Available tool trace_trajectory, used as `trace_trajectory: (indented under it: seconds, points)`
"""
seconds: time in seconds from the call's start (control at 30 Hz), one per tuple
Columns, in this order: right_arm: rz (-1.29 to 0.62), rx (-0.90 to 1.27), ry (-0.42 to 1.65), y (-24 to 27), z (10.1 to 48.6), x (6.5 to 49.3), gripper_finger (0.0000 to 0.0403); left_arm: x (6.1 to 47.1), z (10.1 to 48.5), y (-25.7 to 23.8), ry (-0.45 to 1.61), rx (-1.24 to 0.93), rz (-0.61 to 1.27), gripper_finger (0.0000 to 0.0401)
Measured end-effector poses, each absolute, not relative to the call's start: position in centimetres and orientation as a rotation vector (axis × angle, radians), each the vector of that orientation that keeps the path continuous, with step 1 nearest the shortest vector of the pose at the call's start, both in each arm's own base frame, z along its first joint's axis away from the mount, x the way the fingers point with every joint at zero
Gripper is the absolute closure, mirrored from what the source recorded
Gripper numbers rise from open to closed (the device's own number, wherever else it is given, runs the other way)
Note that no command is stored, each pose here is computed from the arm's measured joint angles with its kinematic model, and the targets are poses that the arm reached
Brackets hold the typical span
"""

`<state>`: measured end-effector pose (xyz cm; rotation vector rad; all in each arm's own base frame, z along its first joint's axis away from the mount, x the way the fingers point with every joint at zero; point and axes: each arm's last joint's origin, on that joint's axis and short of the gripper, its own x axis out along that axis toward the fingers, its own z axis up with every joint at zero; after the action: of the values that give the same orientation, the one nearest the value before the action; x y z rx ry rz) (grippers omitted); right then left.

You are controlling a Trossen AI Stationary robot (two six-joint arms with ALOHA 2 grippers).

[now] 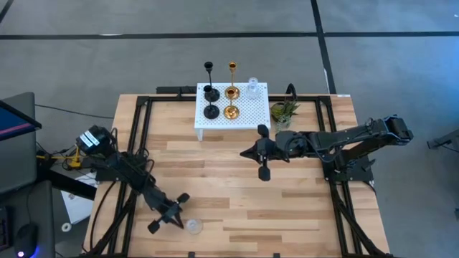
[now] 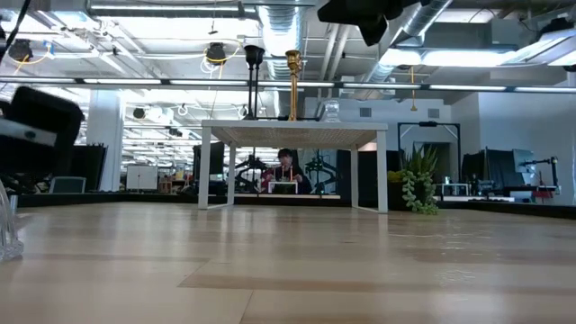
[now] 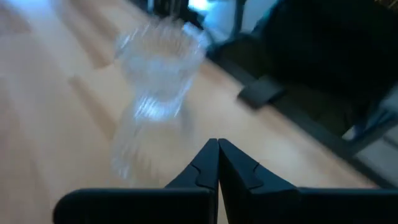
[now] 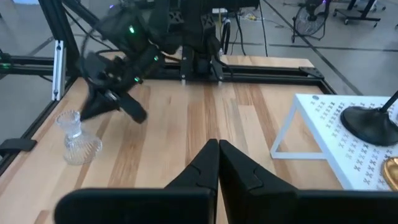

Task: Pick & Place candle stick holders
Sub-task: Put the transparent candle holder on the shelf aligned with the other transparent candle holder

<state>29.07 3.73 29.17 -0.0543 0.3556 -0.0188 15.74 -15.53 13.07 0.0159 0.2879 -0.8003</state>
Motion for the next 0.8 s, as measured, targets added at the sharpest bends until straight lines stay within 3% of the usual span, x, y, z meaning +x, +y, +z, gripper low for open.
trace_trajectory:
  seconds: [0.2, 0.47, 0.8]
  points:
    - [-0.019, -0.056, 0.369, 3.7, 29.0, 29.0, 0.0402, 17.0, 14.7, -16.6, 0.224, -0.036, -0.812, 0.0397]
    - [-0.017, -0.060, 0.394, 3.7, 28.8, 28.9, 0.0402, 19.5, 12.9, -17.3, 0.314, -0.053, -0.751, 0.0397]
    - [-0.017, -0.069, 0.455, 3.7, 28.3, 28.7, 0.0403, 22.7, 13.2, -15.7, 0.207, -0.030, -0.632, 0.0397]
